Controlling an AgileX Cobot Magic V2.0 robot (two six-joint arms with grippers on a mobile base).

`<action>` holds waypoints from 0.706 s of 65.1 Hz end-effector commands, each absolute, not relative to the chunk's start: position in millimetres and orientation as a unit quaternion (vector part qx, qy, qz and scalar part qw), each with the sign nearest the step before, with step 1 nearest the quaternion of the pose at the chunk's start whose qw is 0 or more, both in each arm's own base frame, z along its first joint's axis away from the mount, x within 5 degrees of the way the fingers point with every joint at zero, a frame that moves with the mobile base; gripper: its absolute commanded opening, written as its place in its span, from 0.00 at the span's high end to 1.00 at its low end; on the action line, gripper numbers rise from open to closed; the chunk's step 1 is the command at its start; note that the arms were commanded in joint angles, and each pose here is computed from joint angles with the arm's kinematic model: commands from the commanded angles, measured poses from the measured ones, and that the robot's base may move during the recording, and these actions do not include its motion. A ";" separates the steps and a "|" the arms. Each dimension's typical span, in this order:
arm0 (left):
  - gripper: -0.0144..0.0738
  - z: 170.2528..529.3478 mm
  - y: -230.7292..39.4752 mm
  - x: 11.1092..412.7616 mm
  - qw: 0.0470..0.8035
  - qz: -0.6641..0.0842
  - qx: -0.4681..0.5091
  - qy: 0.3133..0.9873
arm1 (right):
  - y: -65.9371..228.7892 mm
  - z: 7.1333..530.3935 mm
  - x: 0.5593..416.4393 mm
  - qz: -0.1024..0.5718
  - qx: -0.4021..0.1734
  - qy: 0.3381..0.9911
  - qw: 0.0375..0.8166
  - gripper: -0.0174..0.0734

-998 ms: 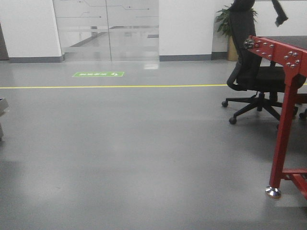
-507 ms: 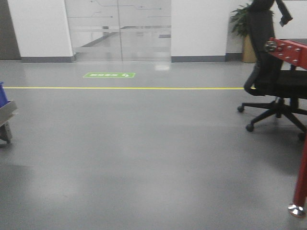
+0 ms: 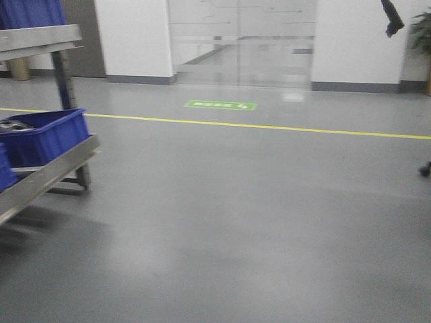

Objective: Move two blue bins to right shelf middle
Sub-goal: 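Hold the teal bin and drive up to the rack with the red bag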

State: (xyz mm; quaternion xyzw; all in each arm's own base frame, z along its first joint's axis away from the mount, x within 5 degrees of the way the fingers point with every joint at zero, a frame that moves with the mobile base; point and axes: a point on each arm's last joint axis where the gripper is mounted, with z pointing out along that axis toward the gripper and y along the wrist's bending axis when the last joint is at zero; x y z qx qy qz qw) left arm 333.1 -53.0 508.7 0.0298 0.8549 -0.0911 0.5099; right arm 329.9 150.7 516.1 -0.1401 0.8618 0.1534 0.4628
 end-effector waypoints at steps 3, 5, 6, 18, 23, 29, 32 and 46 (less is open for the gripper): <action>0.96 521.8 -51.7 326.9 0.543 -0.092 0.034 0.834 | 147.7 536.7 323.2 0.171 -0.135 0.826 0.520 0.98; 0.96 521.8 -51.7 326.9 0.543 -0.092 0.034 0.834 | 147.7 536.7 323.2 0.171 -0.135 0.826 0.520 0.98; 0.96 521.8 -51.7 326.9 0.543 -0.092 0.034 0.834 | 147.7 536.7 323.2 0.171 -0.135 0.826 0.520 0.98; 0.96 521.8 -51.7 326.9 0.543 -0.092 0.034 0.834 | 147.7 536.7 323.2 0.171 -0.135 0.826 0.520 0.98; 0.96 521.8 -51.7 326.9 0.543 -0.092 0.034 0.834 | 147.7 536.7 323.2 0.171 -0.135 0.826 0.520 0.98; 0.96 521.8 -51.7 326.9 0.543 -0.092 0.034 0.834 | 147.7 536.7 323.2 0.171 -0.135 0.826 0.520 0.98; 0.96 521.8 -51.7 326.9 0.543 -0.092 0.034 0.834 | 147.7 536.7 323.2 0.171 -0.135 0.826 0.520 0.98; 0.96 521.8 -51.7 326.9 0.543 -0.092 0.034 0.834 | 147.7 536.7 323.2 0.171 -0.135 0.826 0.520 0.98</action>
